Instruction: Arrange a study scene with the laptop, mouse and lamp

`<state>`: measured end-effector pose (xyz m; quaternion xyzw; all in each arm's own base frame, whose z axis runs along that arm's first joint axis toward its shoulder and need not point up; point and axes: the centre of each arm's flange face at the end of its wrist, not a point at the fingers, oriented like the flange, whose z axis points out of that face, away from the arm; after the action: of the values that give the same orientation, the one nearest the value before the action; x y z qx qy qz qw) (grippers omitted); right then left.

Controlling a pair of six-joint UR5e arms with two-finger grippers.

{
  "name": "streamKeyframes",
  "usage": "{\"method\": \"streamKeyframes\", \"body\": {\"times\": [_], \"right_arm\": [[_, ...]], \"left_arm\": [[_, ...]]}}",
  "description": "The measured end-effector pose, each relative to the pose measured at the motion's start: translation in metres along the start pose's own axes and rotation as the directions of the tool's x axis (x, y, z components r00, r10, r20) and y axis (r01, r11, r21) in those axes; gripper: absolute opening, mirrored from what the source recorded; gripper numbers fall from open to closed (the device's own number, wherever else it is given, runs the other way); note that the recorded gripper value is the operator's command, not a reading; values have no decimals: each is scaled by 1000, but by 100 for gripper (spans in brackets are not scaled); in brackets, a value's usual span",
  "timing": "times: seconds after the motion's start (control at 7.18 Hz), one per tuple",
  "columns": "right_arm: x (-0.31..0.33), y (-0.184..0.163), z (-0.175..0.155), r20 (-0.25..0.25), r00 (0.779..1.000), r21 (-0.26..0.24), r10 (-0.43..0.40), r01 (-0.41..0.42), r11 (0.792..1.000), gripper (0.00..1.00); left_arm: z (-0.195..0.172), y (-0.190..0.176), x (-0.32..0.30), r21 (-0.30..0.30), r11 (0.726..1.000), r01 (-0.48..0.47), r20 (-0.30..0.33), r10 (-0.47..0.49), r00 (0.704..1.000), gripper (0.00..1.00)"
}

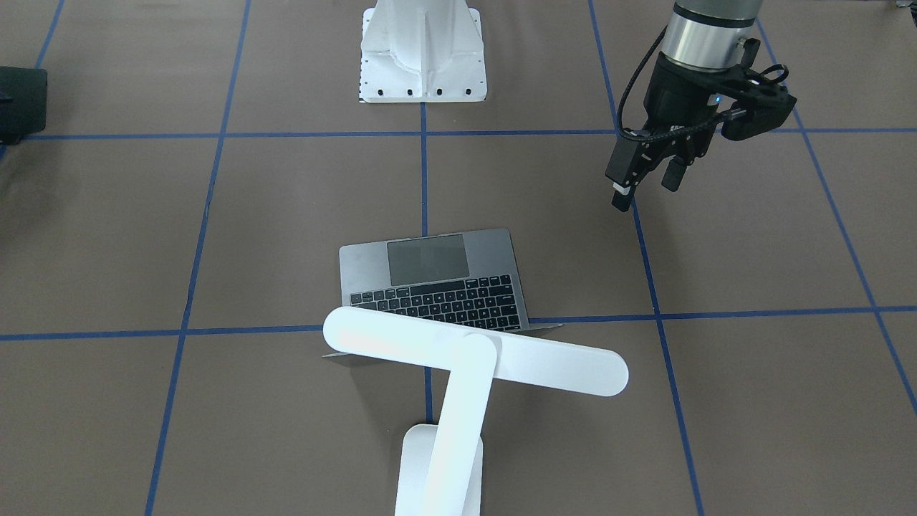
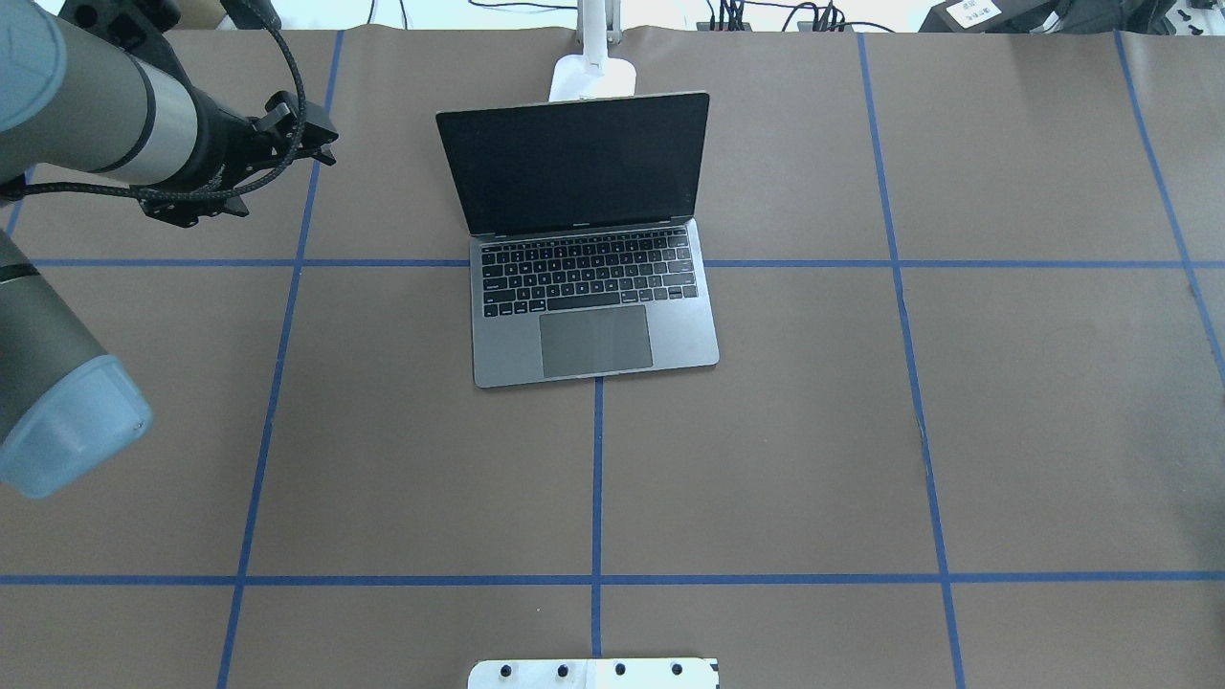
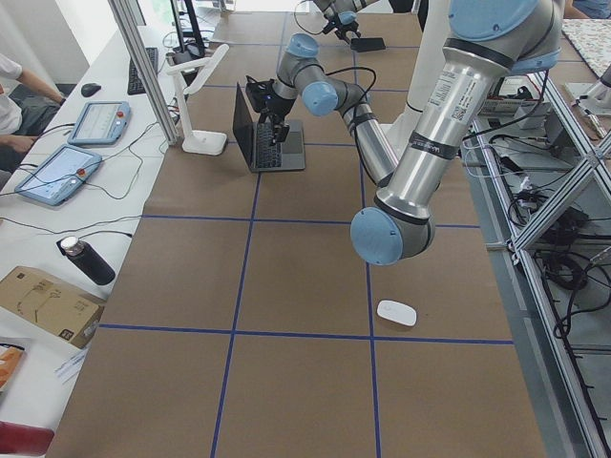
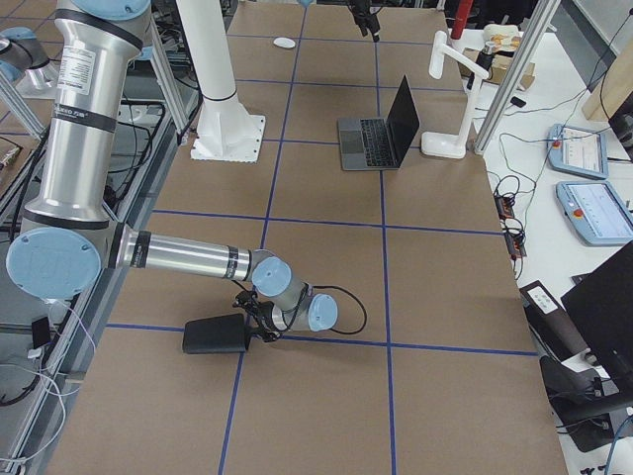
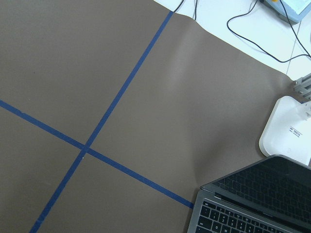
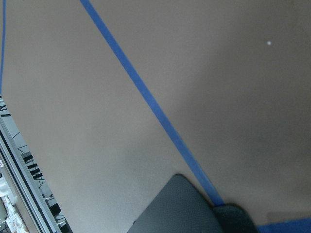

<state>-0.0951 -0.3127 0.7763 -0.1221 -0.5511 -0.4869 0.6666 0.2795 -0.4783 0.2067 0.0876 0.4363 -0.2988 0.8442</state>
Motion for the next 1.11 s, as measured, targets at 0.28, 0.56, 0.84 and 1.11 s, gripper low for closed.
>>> {"method": "streamKeyframes", "body": {"times": [0.28,0.56,0.84,1.11], "right_arm": [[2,7,5,6,1000,-13,-4,4,1000,98],[6,18,13,20,1000,-21,0,0,1000,98],[6,27,20,31,999,-27,10,-9,1000,98],[5,26,21,34,999,-27,15,-14,1000,98]], "left_arm": [[-2,0,3,1,1000,-1,-6,1,1000,100],[-7,1,7,2,1000,-3,-16,3,1000,100],[-14,3,11,3,1000,-6,-30,6,1000,100],[-17,4,12,3,1000,-6,-34,6,999,100]]}}
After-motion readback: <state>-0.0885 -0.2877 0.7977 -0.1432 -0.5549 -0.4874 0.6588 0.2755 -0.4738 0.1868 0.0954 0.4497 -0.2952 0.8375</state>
